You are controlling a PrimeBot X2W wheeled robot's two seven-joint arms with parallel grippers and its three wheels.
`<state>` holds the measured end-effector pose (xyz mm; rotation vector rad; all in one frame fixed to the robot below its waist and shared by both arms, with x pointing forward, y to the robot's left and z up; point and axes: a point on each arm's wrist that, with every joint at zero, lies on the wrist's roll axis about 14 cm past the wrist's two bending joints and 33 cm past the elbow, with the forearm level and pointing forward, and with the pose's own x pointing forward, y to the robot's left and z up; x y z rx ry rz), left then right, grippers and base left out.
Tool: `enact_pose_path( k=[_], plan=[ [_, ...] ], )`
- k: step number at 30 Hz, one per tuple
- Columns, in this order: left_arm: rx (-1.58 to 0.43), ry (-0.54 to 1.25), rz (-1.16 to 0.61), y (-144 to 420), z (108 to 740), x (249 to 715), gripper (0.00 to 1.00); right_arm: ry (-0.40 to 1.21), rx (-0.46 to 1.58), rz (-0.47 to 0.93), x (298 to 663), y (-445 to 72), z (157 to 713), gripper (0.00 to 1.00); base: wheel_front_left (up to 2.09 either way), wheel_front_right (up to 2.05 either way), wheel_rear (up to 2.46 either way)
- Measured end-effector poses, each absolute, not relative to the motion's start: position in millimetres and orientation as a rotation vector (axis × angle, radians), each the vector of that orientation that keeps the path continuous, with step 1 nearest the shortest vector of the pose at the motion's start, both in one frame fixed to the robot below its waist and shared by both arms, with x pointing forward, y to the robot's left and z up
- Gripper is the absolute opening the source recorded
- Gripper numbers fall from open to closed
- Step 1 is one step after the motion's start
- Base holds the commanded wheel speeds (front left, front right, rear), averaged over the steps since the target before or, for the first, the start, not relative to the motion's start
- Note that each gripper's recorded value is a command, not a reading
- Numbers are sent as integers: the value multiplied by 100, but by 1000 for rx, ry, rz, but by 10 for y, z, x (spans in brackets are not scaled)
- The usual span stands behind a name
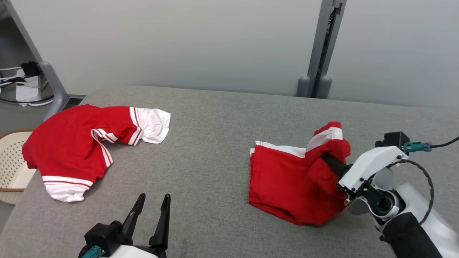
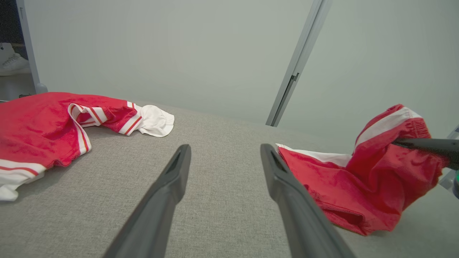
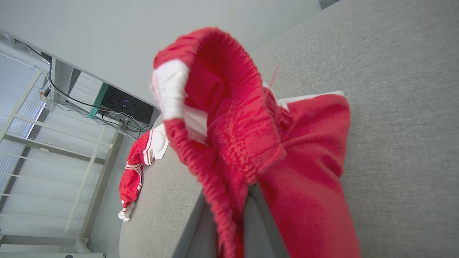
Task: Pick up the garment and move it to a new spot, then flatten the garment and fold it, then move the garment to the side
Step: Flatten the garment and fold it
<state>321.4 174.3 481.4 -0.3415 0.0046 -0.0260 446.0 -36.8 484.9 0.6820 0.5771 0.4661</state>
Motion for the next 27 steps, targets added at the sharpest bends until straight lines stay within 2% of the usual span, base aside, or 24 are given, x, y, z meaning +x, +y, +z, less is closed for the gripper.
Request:
enact_pose_path(
  k=[6,11,19,20,21,22,23,27],
  plan=[
    [-349,5,6,1826,4792,3148,100,633,705,543,4395,84,4821,0,0,0,0],
    [-350,17,46,1923,4738,3092,100,655,791,527,4494,293,4816,0,0,0,0],
    [-349,26,84,2027,4699,3064,100,718,796,489,4532,436,4628,0,0,0,0],
    [-349,25,85,2028,4702,3070,100,721,801,481,4537,428,4614,18,0,0,0],
    [-349,24,84,2030,4707,3078,100,725,808,473,4536,419,4600,44,0,0,0],
    [-348,23,83,2027,4710,3085,100,730,817,474,4529,422,4601,93,0,0,0],
    [-348,24,80,2019,4708,3091,100,735,821,486,4514,444,4618,100,0,0,0],
    [-347,24,56,1957,4718,3137,100,686,847,546,4481,539,4833,100,0,0,0]
  ],
)
